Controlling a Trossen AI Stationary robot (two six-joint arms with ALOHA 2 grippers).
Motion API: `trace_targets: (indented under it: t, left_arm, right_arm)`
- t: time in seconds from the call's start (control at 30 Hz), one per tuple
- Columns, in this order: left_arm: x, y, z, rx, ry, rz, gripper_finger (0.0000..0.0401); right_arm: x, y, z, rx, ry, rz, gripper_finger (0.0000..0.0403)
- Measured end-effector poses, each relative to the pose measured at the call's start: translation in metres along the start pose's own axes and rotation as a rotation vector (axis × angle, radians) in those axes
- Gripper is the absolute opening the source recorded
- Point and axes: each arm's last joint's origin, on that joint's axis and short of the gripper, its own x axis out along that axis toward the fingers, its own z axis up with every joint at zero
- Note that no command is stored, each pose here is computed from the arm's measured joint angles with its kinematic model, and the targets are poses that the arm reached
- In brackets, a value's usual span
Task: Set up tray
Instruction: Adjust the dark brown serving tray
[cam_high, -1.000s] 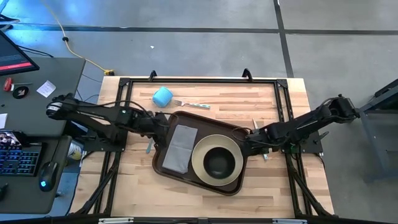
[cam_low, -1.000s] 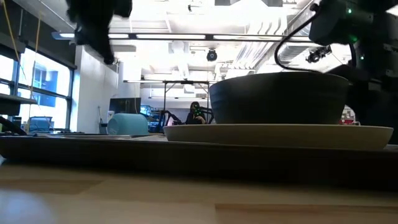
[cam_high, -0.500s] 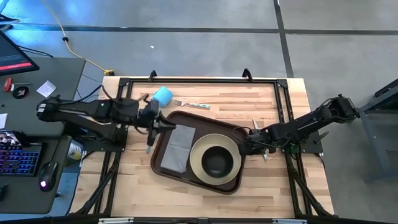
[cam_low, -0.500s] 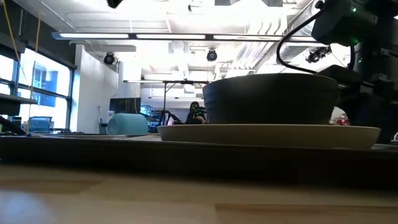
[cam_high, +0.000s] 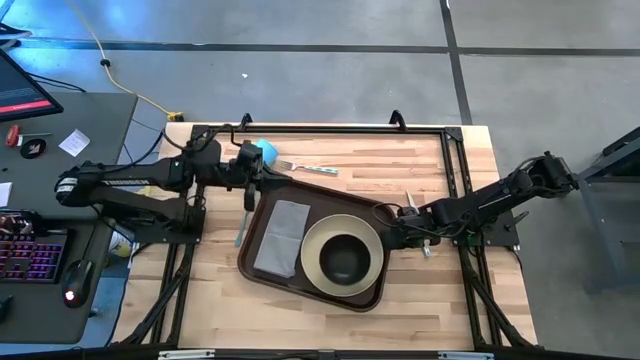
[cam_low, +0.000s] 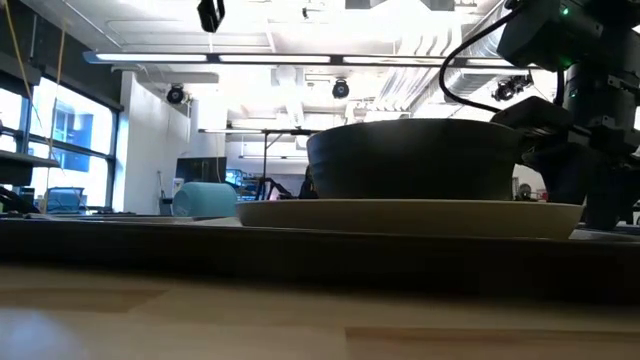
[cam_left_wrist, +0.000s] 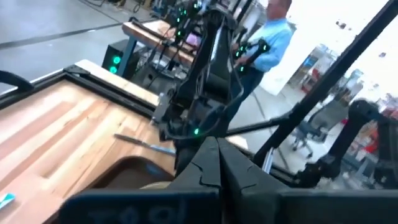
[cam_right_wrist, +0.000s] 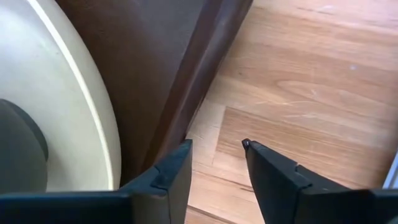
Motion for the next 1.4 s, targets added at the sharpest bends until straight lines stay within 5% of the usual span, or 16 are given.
trace_targets:
  t: [0.33,0.57,0.93,1.17,1.4]
  left_arm:
    - [-0.001,0.006,0.001,-0.058,-0.001,0.055,0.0099]
    - [-0.001,0.008,-0.002,-0.062,0.029,0.076,0.0081]
    - [-0.001,0.008,-0.002,-0.057,0.025,0.102,0.003]
    - [-0.001,0.009,-0.002,-0.062,0.017,0.116,0.0054]
    - [-0.001,0.01,-0.001,-0.062,-0.01,0.166,0.0061]
  right_arm:
    - [-0.008,0.003,-0.002,-0.019,0.031,0.058,0.0143]
    - [-0.022,0.002,0.0,0.003,-0.049,0.127,0.0146]
    - [-0.005,-0.005,0.011,0.027,-0.071,0.073,0.0141]
    - [-0.002,-0.004,0.013,0.033,-0.107,0.115,0.0138]
    - [0.004,-0.008,0.025,0.035,-0.167,0.037,0.0133]
